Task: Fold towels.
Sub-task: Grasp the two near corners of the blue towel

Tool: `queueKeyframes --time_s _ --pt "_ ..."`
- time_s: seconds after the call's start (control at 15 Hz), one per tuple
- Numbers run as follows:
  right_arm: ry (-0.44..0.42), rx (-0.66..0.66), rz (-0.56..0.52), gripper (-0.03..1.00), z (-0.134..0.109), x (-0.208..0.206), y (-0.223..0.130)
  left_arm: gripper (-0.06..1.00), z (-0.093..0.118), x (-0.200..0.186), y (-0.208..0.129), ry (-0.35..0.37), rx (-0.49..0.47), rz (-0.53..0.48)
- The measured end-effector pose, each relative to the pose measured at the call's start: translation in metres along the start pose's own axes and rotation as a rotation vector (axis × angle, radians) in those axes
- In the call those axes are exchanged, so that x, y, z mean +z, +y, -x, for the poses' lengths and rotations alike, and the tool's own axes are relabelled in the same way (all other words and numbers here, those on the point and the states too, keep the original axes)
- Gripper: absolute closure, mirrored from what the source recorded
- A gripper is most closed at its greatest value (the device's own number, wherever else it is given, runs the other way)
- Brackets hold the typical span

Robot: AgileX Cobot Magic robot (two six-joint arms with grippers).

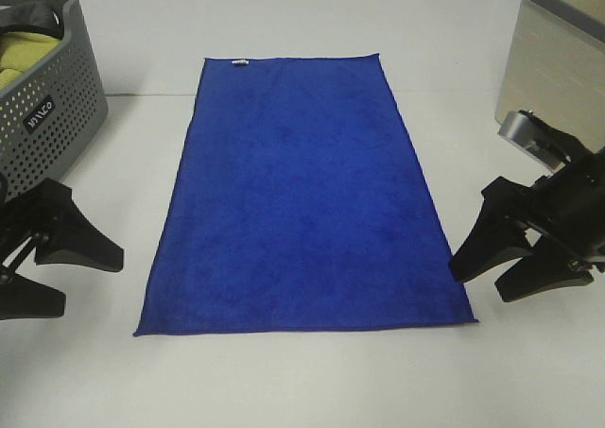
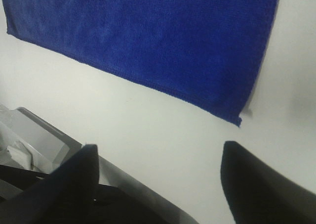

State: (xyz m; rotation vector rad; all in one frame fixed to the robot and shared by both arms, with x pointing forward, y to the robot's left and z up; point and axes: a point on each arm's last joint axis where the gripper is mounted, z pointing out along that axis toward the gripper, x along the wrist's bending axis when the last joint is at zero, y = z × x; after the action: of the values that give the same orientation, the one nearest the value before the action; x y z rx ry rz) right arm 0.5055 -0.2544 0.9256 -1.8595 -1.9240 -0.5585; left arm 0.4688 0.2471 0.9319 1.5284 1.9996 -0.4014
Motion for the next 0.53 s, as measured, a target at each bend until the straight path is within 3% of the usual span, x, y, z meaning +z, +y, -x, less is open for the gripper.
queueKeyframes --time_s 0.27,0.33,0.53 --pt "0.104 0.107 0.009 0.28 0.033 0.014 0.017 0.19 -0.011 0.033 0.019 -0.014 0.008 -0.119" --pt "0.116 0.179 0.032 0.28 0.054 0.010 0.018 0.19 -0.015 0.045 0.023 -0.033 0.002 -0.155" --pt "0.104 0.160 0.034 0.28 0.054 0.013 0.019 0.19 -0.016 0.054 0.032 -0.075 0.041 -0.131"
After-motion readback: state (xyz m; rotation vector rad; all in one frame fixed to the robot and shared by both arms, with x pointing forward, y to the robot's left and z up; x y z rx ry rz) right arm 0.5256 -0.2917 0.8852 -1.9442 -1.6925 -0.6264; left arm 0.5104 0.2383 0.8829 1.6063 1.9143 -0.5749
